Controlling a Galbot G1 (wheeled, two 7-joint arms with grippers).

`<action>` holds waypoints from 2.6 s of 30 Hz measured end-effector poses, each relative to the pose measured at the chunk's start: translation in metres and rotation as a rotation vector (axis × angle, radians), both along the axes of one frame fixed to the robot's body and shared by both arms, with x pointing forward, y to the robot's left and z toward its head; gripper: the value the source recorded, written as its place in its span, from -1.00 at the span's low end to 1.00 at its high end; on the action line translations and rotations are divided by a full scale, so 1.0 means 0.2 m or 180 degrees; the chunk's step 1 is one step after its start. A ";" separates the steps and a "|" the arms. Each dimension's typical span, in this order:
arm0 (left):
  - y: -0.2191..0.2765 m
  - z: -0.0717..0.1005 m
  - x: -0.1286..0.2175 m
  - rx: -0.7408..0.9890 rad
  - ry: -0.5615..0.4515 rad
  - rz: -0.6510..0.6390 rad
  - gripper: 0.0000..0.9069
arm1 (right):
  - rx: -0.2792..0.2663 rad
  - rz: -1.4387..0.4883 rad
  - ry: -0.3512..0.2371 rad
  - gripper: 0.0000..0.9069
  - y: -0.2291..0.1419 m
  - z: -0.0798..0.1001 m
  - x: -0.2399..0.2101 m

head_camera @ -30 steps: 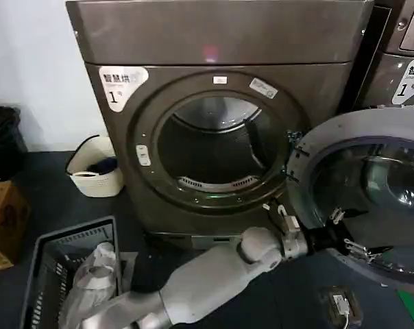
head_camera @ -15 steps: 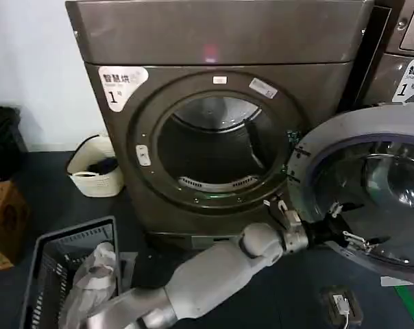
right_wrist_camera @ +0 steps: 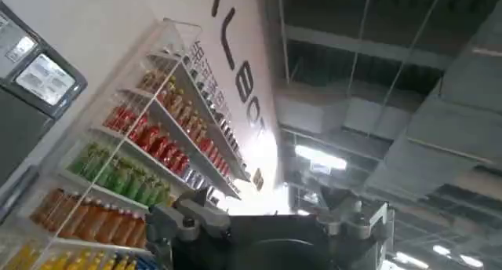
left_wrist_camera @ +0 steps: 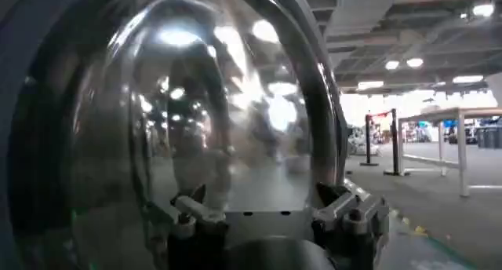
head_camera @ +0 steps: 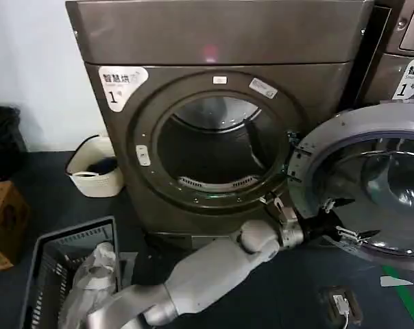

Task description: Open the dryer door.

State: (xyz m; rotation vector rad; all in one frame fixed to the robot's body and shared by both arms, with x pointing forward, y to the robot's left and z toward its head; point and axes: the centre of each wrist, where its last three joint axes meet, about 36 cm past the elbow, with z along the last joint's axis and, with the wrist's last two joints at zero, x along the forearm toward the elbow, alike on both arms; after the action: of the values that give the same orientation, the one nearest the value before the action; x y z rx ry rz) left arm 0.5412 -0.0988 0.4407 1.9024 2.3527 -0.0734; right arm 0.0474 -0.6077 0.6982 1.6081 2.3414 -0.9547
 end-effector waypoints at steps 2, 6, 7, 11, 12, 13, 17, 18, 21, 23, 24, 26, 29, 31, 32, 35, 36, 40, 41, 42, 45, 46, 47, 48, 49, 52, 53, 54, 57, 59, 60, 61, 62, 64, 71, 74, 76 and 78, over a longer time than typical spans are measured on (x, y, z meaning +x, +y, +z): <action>0.00 -0.01 0.00 0.0022 -0.0011 0.0020 1.00 | -0.0001 0.0001 -0.0001 1.00 0.00 0.00 0.00; 0.01 -0.02 0.02 0.0063 -0.0047 0.0071 1.00 | -0.0003 -0.0002 -0.0003 1.00 0.00 0.00 0.00; 0.01 -0.02 0.02 0.0068 -0.0051 0.0079 1.00 | -0.0003 -0.0002 -0.0004 1.00 0.00 0.00 0.00; 0.02 -0.03 0.03 0.0085 -0.0067 0.0102 1.00 | -0.0004 0.0002 -0.0004 1.00 0.00 0.00 0.00; 0.02 -0.03 0.03 0.0088 -0.0071 0.0108 1.00 | -0.0004 0.0002 -0.0004 1.00 0.00 0.00 0.00; 0.02 -0.03 0.03 0.0088 -0.0071 0.0112 1.00 | -0.0005 0.0003 -0.0004 1.00 0.00 0.01 0.00; 0.02 -0.03 0.03 0.0088 -0.0076 0.0118 1.00 | -0.0006 0.0003 -0.0005 1.00 -0.01 0.01 0.00; 0.02 -0.03 0.03 0.0087 -0.0076 0.0121 1.00 | -0.0007 0.0004 -0.0005 1.00 -0.01 0.01 0.00; 0.02 -0.02 0.03 0.0079 -0.0081 0.0125 1.00 | -0.0009 0.0005 -0.0005 1.00 -0.01 0.01 0.00; 0.02 -0.02 0.03 0.0055 -0.0077 0.0119 1.00 | -0.0011 0.0005 -0.0003 1.00 -0.01 0.01 0.00; 0.01 -0.01 0.03 0.0031 -0.0067 0.0106 1.00 | -0.0013 0.0006 -0.0002 1.00 -0.01 0.01 0.00; 0.01 0.00 0.02 -0.0029 -0.0043 0.0062 1.00 | -0.0022 0.0004 -0.0004 1.00 -0.01 0.01 0.00; 0.00 0.03 0.01 -0.0098 -0.0067 0.0015 1.00 | -0.0028 0.0000 -0.0007 1.00 0.00 0.02 0.00; -0.01 0.04 -0.01 -0.0146 -0.0096 -0.0024 1.00 | -0.0028 0.0001 -0.0006 1.00 0.00 0.02 0.00; -0.01 0.04 -0.02 -0.0165 -0.0101 -0.0037 1.00 | -0.0028 0.0001 -0.0006 1.00 -0.01 0.02 0.00; -0.02 0.06 -0.04 -0.0220 -0.0116 -0.0067 1.00 | -0.0033 0.0007 -0.0008 1.00 0.00 0.02 0.00; -0.02 0.06 -0.04 -0.0239 -0.0113 -0.0077 1.00 | -0.0037 0.0012 -0.0009 1.00 0.00 0.02 0.00; -0.04 0.08 -0.08 -0.0317 -0.0108 -0.0139 1.00 | -0.0047 0.0030 -0.0012 1.00 0.00 0.02 0.01; -0.04 0.09 -0.10 -0.0344 -0.0107 -0.0161 1.00 | -0.0048 0.0031 -0.0012 1.00 0.00 0.03 0.01; -0.05 0.09 -0.11 -0.0369 -0.0101 -0.0182 1.00 | -0.0050 0.0032 -0.0013 1.00 0.00 0.03 0.02; -0.06 0.12 -0.14 -0.0448 -0.0086 -0.0225 1.00 | -0.0063 0.0032 -0.0016 1.00 0.00 0.03 0.01; -0.05 0.13 -0.15 -0.0476 -0.0068 -0.0237 1.00 | -0.0071 0.0028 -0.0020 1.00 0.00 0.04 0.01; -0.02 0.12 -0.15 -0.0466 -0.0063 -0.0225 1.00 | -0.0075 0.0026 -0.0022 1.00 0.00 0.04 0.01; 0.02 0.12 -0.14 -0.0435 -0.0074 -0.0203 1.00 | -0.0079 0.0028 -0.0022 1.00 0.00 0.04 0.01; 0.05 0.11 -0.14 -0.0408 -0.0080 -0.0183 1.00 | -0.0083 0.0032 -0.0022 1.00 0.00 0.05 0.01; 0.15 0.09 -0.14 -0.0396 -0.0118 -0.0110 1.00 | -0.0094 0.0039 -0.0024 1.00 0.00 0.06 0.02; 0.18 0.09 -0.14 -0.0391 -0.0120 -0.0081 1.00 | -0.0097 0.0043 -0.0023 1.00 0.00 0.06 0.02; 0.21 0.08 -0.15 -0.0391 -0.0117 -0.0064 1.00 | -0.0100 0.0045 -0.0024 1.00 0.00 0.06 0.02; 0.31 0.08 -0.16 -0.0391 -0.0151 0.0008 1.00 | -0.0105 0.0057 -0.0028 1.00 0.00 0.07 0.03; 0.37 0.08 -0.17 -0.0387 -0.0165 0.0057 1.00 | -0.0099 0.0062 -0.0032 1.00 -0.01 0.06 0.03; 0.41 0.08 -0.18 -0.0390 -0.0177 0.0079 1.00 | -0.0098 0.0069 -0.0031 1.00 -0.01 0.06 0.04; 0.44 0.09 -0.18 -0.0394 -0.0183 0.0091 1.00 | -0.0097 0.0075 -0.0031 1.00 -0.01 0.06 0.04; 0.47 0.09 -0.19 -0.0419 -0.0177 0.0099 1.00 | -0.0096 0.0081 -0.0030 1.00 -0.01 0.06 0.04; 0.54 0.10 -0.21 -0.0458 -0.0201 0.0114 1.00 | -0.0093 0.0085 -0.0035 1.00 -0.01 0.06 0.05; 0.79 0.12 -0.26 -0.0571 -0.0303 0.0192 1.00 | -0.0103 0.0086 -0.0032 1.00 0.00 0.06 0.05; 0.88 0.14 -0.28 -0.0590 -0.0334 0.0247 1.00 | -0.0111 0.0085 -0.0031 1.00 0.00 0.07 0.04; 0.94 0.15 -0.30 -0.0522 -0.0419 0.0296 1.00 | -0.0118 0.0088 -0.0032 1.00 0.00 0.07 0.05; 1.01 0.16 -0.31 -0.0405 -0.0515 0.0356 1.00 | -0.0123 0.0093 -0.0036 1.00 0.00 0.08 0.05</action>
State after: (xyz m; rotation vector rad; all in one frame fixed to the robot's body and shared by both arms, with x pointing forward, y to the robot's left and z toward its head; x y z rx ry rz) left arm 0.4791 0.1034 0.4733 1.6510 2.2833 -0.0556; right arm 0.0573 -0.6071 0.7133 1.5569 2.3178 -0.9761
